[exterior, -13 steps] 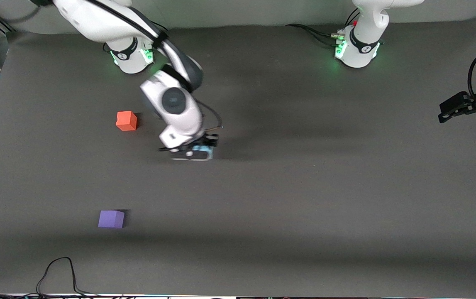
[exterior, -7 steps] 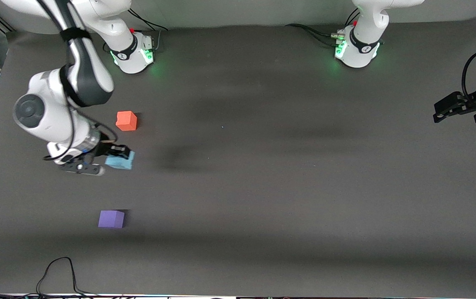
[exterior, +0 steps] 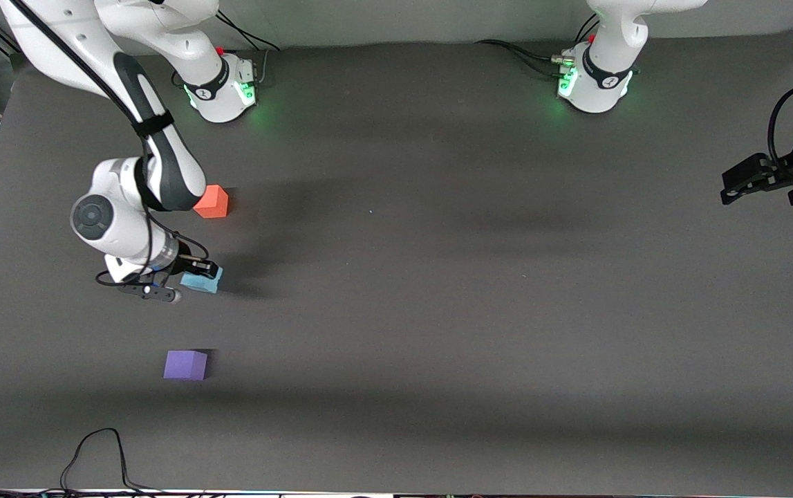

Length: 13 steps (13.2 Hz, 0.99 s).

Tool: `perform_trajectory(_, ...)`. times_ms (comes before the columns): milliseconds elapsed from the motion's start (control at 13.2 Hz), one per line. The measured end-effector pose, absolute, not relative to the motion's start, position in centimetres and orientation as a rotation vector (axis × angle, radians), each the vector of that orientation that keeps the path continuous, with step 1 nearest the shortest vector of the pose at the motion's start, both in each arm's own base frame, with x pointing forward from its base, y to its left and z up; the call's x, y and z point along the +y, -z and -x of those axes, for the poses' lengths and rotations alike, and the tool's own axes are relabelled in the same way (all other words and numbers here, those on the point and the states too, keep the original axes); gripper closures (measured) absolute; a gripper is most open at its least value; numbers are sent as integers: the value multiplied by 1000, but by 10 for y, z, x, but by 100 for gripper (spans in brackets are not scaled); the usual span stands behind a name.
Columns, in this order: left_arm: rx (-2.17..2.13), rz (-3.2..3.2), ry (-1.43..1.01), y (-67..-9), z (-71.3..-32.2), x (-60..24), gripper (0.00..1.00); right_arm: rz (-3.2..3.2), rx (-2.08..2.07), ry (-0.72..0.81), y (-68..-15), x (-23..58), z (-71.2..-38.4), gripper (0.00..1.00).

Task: Place blue block between orange and purple blocks
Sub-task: 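Carry the blue cube with the right gripper between orange and purple cubes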

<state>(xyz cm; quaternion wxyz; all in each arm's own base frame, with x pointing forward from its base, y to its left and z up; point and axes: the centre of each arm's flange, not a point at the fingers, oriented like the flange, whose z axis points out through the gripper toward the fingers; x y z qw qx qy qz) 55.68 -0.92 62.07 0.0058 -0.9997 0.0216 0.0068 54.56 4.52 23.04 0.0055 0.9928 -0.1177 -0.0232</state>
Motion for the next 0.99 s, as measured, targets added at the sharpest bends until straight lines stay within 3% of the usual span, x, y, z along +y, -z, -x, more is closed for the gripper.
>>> perform_trajectory(607,68,3130,-30,-618,-557,-7,0,-3107,-248,100,-205,41,-543,46)
perform_trajectory(986,68,3130,-38,-614,-558,-7,0,-3113,-241,90,-219,40,-547,0)
